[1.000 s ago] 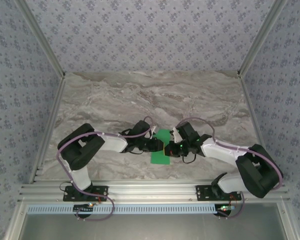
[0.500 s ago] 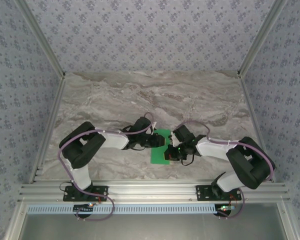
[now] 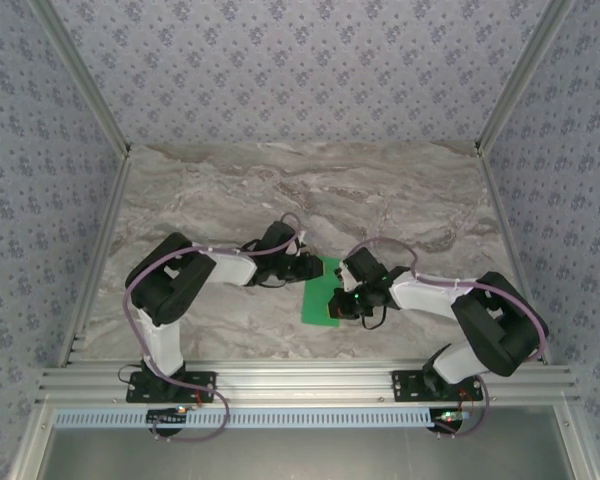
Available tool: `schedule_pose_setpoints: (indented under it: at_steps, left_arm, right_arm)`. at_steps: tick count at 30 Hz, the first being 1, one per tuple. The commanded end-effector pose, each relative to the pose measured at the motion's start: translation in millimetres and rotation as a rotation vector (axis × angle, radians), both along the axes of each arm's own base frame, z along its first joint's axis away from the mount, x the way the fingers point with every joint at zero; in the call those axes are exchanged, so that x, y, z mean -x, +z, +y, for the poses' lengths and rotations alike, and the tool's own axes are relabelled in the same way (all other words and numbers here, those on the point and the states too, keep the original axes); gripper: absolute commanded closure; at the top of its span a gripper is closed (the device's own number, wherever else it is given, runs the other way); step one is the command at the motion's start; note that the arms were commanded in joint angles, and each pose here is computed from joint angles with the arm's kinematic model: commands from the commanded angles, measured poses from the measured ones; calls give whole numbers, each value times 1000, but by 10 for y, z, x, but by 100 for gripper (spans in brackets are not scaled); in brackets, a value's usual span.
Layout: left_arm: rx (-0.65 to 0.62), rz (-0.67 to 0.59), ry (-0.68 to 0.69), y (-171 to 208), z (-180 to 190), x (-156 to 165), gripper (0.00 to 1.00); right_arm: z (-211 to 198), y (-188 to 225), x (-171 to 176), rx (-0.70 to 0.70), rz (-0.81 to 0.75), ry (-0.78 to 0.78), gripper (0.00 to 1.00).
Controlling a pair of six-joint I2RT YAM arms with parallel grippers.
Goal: Fold a paper plane with a square sheet of paper (fold left side to right side)
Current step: First fold the square sheet of paper in half at the center of the table.
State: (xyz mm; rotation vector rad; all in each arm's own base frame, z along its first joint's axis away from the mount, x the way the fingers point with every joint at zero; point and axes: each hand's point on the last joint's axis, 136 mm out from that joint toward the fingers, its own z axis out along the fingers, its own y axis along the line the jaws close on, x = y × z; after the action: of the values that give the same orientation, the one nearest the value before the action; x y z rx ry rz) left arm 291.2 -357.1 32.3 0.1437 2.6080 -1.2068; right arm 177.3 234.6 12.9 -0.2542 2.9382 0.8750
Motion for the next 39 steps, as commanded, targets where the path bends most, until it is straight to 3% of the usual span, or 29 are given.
schedule_pose_setpoints:
  at_steps: [1,15,25,29,33,37,39]
  left_arm:
    - [-74,-57,57,-77,133,-327,75]
    - [-130,-44,108,-231,246,-865,75]
    - [-86,-161,103,448,383,-1066,75]
    - [-57,-207,109,729,491,-904,74]
    - [-25,-209,101,834,568,-537,74]
    - [11,-187,53,839,432,-100,74]
    - [20,-167,32,793,335,50,74]
  right_arm:
    - [-626,-432,341,305,113,-16,99]
    - [-664,-394,321,298,102,-17,99]
    - [-512,-296,206,218,58,-13,98]
    - [-358,-134,54,130,-12,-7,96]
    - [-238,238,-205,-42,-127,-55,89]
    - [-401,547,-475,-154,-215,-166,63]
    - [-512,629,-578,-179,-235,-216,57]
